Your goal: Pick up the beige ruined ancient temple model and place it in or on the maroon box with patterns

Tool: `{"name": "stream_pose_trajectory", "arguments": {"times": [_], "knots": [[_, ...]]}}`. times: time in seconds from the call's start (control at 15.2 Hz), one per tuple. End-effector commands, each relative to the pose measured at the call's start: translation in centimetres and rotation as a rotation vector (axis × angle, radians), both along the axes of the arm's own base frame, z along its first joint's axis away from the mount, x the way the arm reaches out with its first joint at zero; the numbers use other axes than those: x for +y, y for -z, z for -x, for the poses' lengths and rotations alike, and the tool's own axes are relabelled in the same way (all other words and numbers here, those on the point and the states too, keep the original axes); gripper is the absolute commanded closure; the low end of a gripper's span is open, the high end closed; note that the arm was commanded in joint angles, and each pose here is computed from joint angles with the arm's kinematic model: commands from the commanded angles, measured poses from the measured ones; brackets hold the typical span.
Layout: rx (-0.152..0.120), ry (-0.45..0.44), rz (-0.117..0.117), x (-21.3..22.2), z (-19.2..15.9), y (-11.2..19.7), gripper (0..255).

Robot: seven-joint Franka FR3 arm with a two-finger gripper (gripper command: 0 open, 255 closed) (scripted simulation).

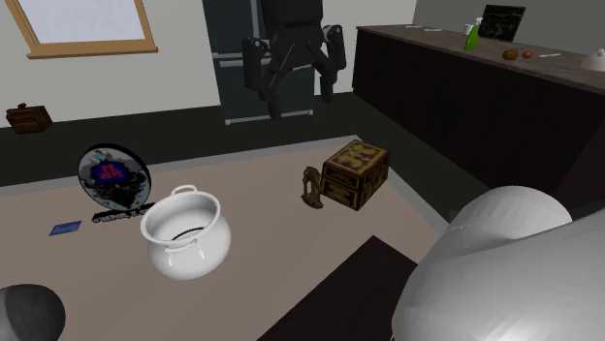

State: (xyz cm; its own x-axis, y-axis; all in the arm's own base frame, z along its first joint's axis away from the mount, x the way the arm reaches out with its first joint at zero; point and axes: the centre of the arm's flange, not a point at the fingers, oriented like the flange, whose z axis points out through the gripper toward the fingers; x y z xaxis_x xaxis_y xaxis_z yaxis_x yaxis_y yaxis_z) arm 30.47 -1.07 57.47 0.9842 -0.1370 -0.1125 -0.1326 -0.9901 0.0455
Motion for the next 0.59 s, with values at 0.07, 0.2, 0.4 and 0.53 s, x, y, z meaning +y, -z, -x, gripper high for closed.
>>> {"name": "stream_pose_trajectory", "arguments": {"times": [0.07, 0.2, 0.4, 0.53], "knots": [[-0.003, 0.0, -0.001, -0.8, -0.5, 0.9, 0], [-0.008, 0.0, -0.003, -2.3, -1.6, 2.7, 0], [-0.017, 0.001, -0.005, -4.7, -3.3, 5.4, 0], [-0.023, 0.001, -0.007, -6.2, -4.4, 7.2, 0]]}}
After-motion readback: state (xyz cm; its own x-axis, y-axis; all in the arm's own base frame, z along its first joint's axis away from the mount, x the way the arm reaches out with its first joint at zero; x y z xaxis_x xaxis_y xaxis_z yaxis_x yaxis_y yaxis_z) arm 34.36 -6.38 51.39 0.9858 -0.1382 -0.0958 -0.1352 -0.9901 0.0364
